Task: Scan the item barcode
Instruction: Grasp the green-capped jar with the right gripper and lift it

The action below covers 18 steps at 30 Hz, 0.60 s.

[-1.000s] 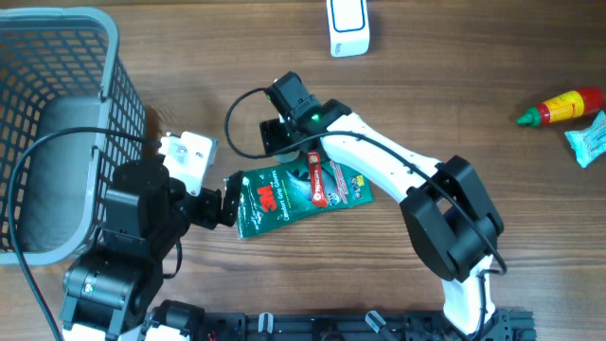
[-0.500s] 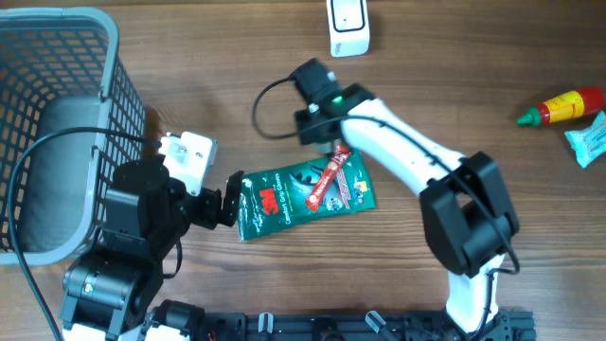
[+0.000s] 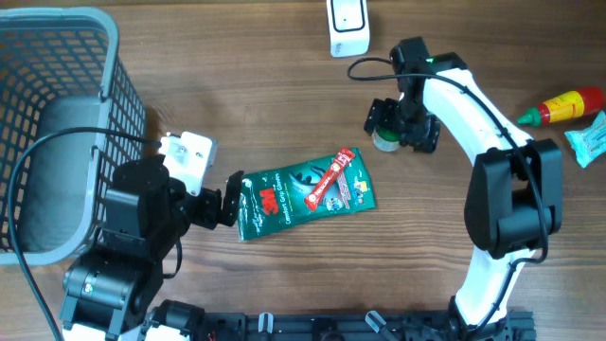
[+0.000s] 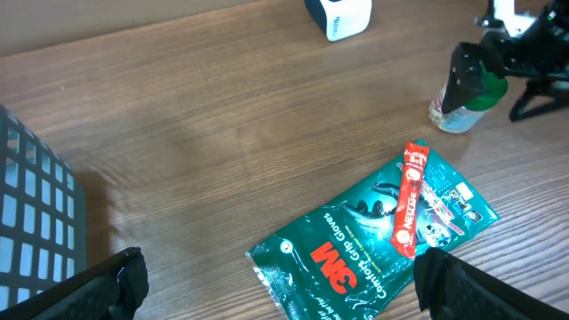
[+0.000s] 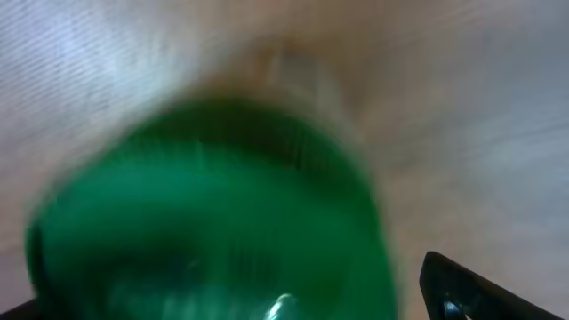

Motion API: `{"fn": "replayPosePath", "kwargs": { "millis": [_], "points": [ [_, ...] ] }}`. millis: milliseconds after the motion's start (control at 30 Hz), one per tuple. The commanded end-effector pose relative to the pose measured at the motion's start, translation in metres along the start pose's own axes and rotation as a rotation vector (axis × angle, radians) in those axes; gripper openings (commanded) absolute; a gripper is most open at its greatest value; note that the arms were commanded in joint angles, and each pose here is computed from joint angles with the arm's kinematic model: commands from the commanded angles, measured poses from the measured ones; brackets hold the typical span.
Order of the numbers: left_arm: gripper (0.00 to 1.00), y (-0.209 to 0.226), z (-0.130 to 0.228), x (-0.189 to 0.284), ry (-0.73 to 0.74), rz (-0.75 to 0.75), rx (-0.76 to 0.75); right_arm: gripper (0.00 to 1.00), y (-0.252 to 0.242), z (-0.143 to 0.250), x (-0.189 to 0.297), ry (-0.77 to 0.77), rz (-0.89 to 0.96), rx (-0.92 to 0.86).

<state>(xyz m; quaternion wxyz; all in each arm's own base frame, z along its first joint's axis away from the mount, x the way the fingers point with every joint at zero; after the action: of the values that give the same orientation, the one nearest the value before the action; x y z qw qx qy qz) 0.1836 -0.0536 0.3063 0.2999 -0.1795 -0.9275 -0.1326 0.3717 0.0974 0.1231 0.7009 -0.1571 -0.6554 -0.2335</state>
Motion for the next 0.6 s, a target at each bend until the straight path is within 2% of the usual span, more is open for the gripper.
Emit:
{"fn": "replayPosePath", "kwargs": {
  "millis": [0,67,133,233,367,467,567],
  "points": [
    [1.00,0.000,0.000,0.000,-0.004,0.004,0.009,1.00,0.016,0.024,0.008,0.232,-0.183,-0.142],
    [1.00,0.000,0.000,0.000,-0.004,0.004,0.009,1.00,0.019,0.028,0.013,0.266,-0.220,-0.135],
    [1.00,0.000,0.000,0.000,-0.004,0.004,0.009,1.00,0.013,0.024,0.019,0.193,-0.177,-0.145],
    [1.00,0.000,0.000,0.000,-0.004,0.004,0.009,1.00,-0.002,0.022,0.032,0.076,-0.062,-0.376],
    [1.00,0.000,0.000,0.000,-0.004,0.004,0.009,1.00,0.011,0.021,0.040,0.138,-0.165,-0.709],
    [1.00,0.000,0.000,0.000,-0.004,0.004,0.009,1.00,0.021,0.010,0.042,0.095,-0.238,-0.745],
    [1.00,0.000,0.000,0.000,-0.004,0.004,0.009,1.00,0.012,0.000,0.039,-0.030,-0.188,-0.960]
  ]
}}
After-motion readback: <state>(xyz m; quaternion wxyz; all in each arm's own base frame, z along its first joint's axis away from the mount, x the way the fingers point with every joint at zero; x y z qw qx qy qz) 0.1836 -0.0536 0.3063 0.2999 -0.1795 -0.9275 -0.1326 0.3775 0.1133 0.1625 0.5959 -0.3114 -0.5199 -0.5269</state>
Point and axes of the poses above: each gripper's point midway between its finger pads, its own x axis back along the fingers, its own y axis along the line the jaws close on, z = x × y, the point moved 8 cm from there along x, back along the fingers, and after that the axes turned 10 degrees about -x, right-handed, at the moved point
